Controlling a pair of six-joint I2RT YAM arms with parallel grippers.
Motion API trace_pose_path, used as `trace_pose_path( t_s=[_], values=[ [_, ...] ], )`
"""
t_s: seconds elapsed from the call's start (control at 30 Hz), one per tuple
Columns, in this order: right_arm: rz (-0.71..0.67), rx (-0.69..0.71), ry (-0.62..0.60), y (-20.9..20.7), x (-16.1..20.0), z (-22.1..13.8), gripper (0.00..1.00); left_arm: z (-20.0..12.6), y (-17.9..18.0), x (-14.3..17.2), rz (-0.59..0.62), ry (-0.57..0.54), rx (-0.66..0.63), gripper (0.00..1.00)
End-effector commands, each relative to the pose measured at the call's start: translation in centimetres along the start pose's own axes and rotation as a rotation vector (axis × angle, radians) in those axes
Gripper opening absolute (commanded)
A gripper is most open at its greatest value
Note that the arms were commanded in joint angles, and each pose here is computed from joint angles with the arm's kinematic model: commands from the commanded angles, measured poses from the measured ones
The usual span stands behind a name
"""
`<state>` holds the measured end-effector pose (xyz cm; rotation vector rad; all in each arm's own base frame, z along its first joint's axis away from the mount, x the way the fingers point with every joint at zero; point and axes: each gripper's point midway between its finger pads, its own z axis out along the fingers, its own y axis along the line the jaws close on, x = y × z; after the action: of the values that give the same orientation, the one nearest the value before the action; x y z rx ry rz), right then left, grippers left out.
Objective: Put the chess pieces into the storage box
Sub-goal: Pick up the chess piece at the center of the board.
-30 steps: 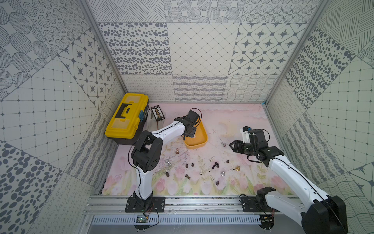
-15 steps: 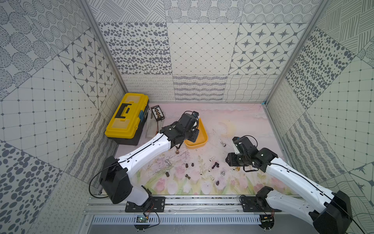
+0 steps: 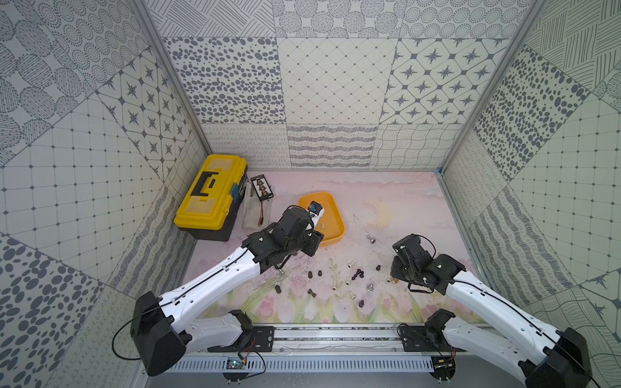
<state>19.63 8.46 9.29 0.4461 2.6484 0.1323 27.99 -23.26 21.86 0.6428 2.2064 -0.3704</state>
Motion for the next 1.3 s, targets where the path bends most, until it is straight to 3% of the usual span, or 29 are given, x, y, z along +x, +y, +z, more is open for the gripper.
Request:
trace_pose_path(
  t_s=[0.0,0.23,0.53,1.27],
  values=[
    [0.075,0.04,0.014,-0.9,0.0,1.2,0.39,0.3,-0.3,-1.3,0.022,-0.052,0.011,0.45],
    [0.081,0.061,0.044,-1.5,0.0,2.6,0.37,0.7,-0.1,-1.1,0.024,-0.027,-0.003,0.46],
    [0.083,-0.036,0.113,-0.1,1.6,3.3,0.37,1.1,0.2,-0.4,0.013,-0.015,-0.016,0.46],
    [0.062,0.044,0.116,-2.2,2.7,4.1,0.3,2.0,0.3,-0.1,0.003,0.012,-0.028,0.46]
  ],
)
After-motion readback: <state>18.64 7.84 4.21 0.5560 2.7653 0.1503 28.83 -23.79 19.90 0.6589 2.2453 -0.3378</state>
